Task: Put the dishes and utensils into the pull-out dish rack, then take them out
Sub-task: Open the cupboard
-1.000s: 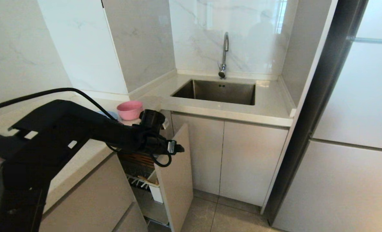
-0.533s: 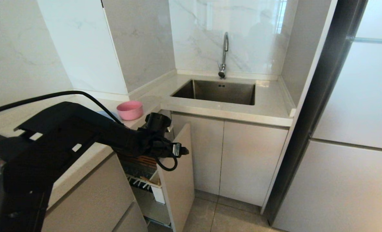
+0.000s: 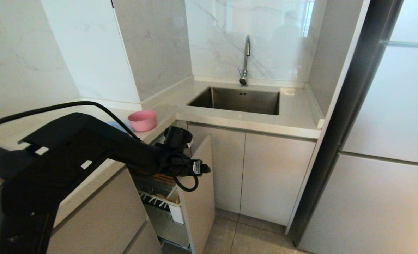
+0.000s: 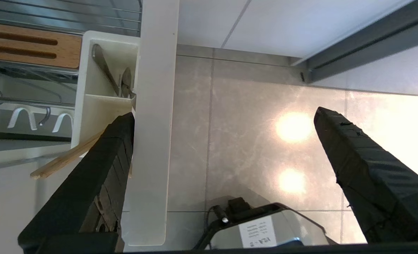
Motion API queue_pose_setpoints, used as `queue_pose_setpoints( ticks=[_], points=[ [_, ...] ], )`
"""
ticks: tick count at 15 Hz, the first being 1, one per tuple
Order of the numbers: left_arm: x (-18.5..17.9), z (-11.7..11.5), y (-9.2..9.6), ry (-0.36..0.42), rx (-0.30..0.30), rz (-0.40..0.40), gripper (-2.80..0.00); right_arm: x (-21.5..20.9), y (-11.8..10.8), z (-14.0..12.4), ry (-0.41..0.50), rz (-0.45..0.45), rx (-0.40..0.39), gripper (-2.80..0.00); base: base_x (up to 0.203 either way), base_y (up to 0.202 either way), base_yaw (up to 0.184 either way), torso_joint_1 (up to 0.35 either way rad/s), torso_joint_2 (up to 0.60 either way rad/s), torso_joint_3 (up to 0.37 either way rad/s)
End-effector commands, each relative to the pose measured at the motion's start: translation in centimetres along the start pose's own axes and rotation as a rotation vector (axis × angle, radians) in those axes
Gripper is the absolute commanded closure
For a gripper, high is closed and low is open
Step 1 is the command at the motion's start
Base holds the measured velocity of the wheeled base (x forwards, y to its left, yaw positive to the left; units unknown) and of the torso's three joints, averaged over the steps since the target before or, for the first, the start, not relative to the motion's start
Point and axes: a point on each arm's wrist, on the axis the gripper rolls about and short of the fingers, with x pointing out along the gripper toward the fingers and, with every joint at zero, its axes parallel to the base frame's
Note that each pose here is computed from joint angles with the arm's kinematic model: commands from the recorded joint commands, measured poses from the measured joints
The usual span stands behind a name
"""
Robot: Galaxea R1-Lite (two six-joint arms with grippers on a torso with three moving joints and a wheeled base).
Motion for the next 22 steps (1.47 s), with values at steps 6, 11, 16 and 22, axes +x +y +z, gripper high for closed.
queue_pose_setpoints(
  ticks=[6,11,16,22],
  points=[
    [-0.1,-0.9,-3.0,0.017,0.028,-0.051,-2.80,0.1,0.0,-0.2,0.007,0.001,0.000,0.00,0.000,0.000,0.000,0.000,0.00,0.000],
    [-0.3,-1.6,-5.3,0.025,0.060,-0.088,-2.80,0.1,0.0,-0.2,0.008,0.001,0.000,0.00,0.000,0.000,0.000,0.000,0.00,0.000],
    [-0.3,-2.0,-6.6,0.032,0.066,-0.111,-2.80,0.1,0.0,-0.2,0.008,0.001,0.000,0.00,0.000,0.000,0.000,0.000,0.00,0.000],
    [-0.3,-2.7,-8.3,0.043,0.095,-0.139,-2.80,0.1,0.0,-0.2,0.008,0.001,0.000,0.00,0.000,0.000,0.000,0.000,0.00,0.000]
  ],
)
